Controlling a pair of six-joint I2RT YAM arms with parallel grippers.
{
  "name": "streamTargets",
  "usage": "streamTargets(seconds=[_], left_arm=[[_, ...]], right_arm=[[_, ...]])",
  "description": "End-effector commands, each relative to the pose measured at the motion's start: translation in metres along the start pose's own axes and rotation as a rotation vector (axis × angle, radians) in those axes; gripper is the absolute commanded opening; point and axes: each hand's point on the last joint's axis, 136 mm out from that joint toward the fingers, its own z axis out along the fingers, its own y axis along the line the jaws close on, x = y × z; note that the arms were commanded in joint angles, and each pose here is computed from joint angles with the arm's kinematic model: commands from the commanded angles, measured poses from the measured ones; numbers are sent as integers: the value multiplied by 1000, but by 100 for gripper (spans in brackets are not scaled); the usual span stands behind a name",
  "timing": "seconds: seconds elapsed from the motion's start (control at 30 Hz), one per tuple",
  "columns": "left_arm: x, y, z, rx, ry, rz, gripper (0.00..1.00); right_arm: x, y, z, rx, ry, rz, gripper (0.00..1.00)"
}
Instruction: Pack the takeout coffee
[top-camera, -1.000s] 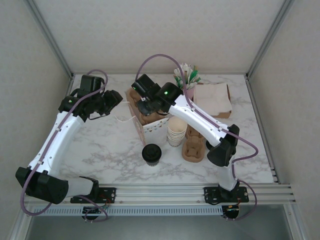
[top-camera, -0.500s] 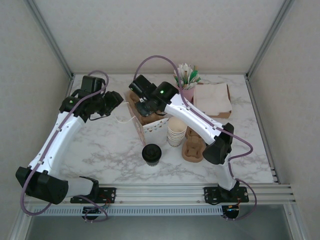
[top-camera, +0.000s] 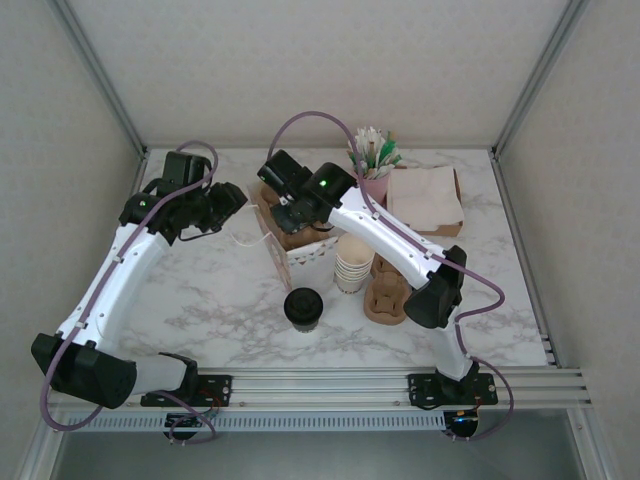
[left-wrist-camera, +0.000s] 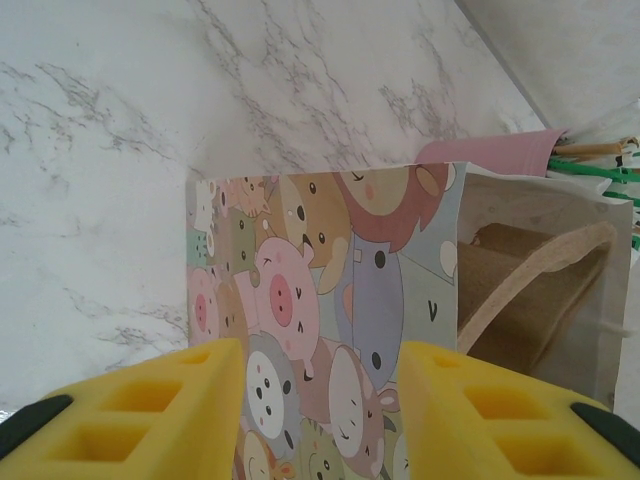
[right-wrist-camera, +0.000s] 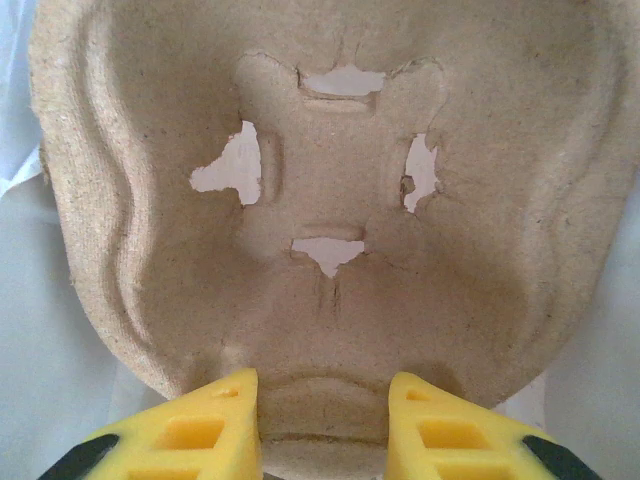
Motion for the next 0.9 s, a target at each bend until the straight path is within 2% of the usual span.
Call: streamTargets(seconds=[0.0, 0.87], left_arm=[[3, 1, -7, 0, -10, -4, 44], [5, 2, -8, -7, -14, 2, 44]], right_arm=[[12, 0, 6, 12, 55, -43, 29], [28, 1, 41, 7, 157, -94, 29]])
